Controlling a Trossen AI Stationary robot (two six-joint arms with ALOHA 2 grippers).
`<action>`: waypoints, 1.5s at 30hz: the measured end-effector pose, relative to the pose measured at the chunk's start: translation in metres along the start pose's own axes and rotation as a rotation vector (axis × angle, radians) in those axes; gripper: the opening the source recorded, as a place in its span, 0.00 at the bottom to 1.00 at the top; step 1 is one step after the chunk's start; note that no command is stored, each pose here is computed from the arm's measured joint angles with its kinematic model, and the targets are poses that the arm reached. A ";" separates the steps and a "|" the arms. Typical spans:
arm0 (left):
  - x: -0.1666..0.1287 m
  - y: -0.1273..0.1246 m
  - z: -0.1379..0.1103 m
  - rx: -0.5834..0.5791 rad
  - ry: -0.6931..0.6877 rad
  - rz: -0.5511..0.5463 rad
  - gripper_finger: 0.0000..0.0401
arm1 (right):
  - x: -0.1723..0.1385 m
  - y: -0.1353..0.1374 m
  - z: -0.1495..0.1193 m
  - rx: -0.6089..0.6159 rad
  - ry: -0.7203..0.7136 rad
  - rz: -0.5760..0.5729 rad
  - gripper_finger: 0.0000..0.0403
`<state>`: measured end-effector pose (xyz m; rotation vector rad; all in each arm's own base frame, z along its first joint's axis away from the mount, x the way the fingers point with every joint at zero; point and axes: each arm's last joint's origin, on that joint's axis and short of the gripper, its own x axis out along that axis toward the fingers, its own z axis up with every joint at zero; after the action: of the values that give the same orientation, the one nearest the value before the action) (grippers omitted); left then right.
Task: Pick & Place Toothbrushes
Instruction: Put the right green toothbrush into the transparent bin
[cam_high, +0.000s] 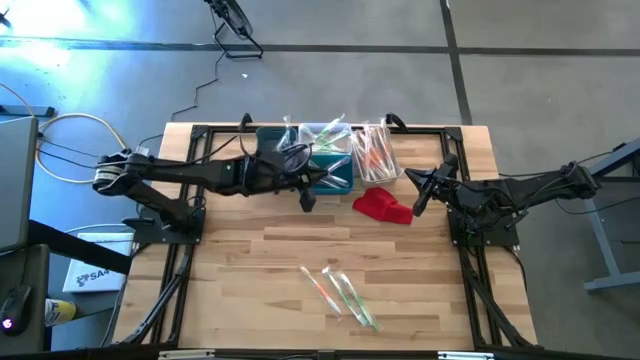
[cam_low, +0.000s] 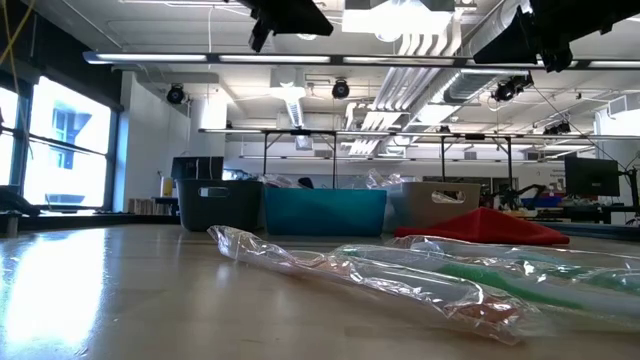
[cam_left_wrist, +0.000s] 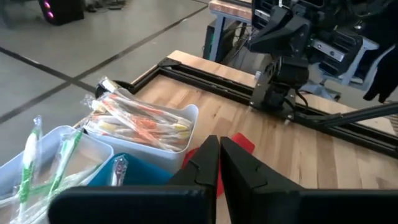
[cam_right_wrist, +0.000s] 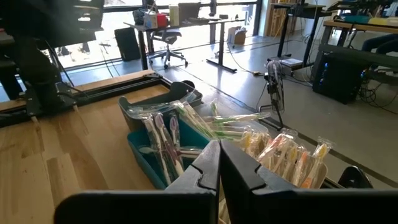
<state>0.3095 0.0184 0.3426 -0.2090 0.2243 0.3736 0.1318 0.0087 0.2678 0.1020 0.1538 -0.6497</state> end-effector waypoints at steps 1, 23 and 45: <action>-0.001 -0.004 -0.001 0.003 -0.001 0.001 0.02 | 0.000 0.000 0.000 -0.001 0.001 0.000 0.01; -0.046 -0.108 -0.049 -0.355 -0.044 0.052 0.00 | 0.007 0.013 -0.008 -0.093 0.087 0.193 0.01; -0.045 -0.118 -0.085 -0.623 0.124 0.109 0.00 | 0.018 0.031 -0.016 -0.156 0.155 0.368 0.01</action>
<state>0.2991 -0.1244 0.2917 -0.8374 0.2371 0.5335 0.1631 0.0252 0.2503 0.0291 0.3261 -0.2606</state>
